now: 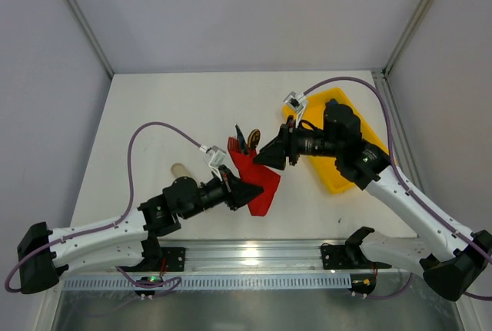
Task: Place the utensils on the paper napkin and roll it up
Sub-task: Pick up the utensils from the center of the board.
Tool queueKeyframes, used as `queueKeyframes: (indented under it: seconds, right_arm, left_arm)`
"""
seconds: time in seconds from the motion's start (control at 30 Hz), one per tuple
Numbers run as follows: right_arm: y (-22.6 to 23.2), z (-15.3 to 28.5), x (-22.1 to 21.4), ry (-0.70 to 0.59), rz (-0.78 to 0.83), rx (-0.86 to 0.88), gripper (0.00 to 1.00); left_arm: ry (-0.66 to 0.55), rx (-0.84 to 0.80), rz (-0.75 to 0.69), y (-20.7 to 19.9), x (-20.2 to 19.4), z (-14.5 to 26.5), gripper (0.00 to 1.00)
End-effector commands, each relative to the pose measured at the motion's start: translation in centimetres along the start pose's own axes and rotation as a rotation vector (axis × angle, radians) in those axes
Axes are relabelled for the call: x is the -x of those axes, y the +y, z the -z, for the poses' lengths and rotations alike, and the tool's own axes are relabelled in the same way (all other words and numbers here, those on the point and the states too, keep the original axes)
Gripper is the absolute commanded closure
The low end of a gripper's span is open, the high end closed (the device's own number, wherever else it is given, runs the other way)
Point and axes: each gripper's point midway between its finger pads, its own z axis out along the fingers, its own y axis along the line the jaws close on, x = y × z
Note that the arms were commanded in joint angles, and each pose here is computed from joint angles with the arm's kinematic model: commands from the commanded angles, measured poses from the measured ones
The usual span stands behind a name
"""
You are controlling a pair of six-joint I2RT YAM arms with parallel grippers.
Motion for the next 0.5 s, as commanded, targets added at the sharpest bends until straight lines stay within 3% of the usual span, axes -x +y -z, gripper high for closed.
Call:
queueKeyframes:
  seconds: [0.0, 0.17, 0.47]
  right_arm:
    - [-1.3, 0.4, 0.0, 0.011, 0.018, -0.085, 0.38]
    - [-2.4, 1.3, 0.1, 0.020, 0.044, -0.188, 0.38]
    - [-0.9, 2.3, -1.2, 0.048, 0.063, -0.172, 0.38]
  left_arm:
    - [-0.076, -0.026, -0.025, -1.3, 2.4, 0.1, 1.00]
    - [-0.075, -0.011, -0.028, -1.1, 2.5, 0.1, 1.00]
    - [-0.074, 0.019, -0.036, -0.6, 2.5, -0.2, 1.00]
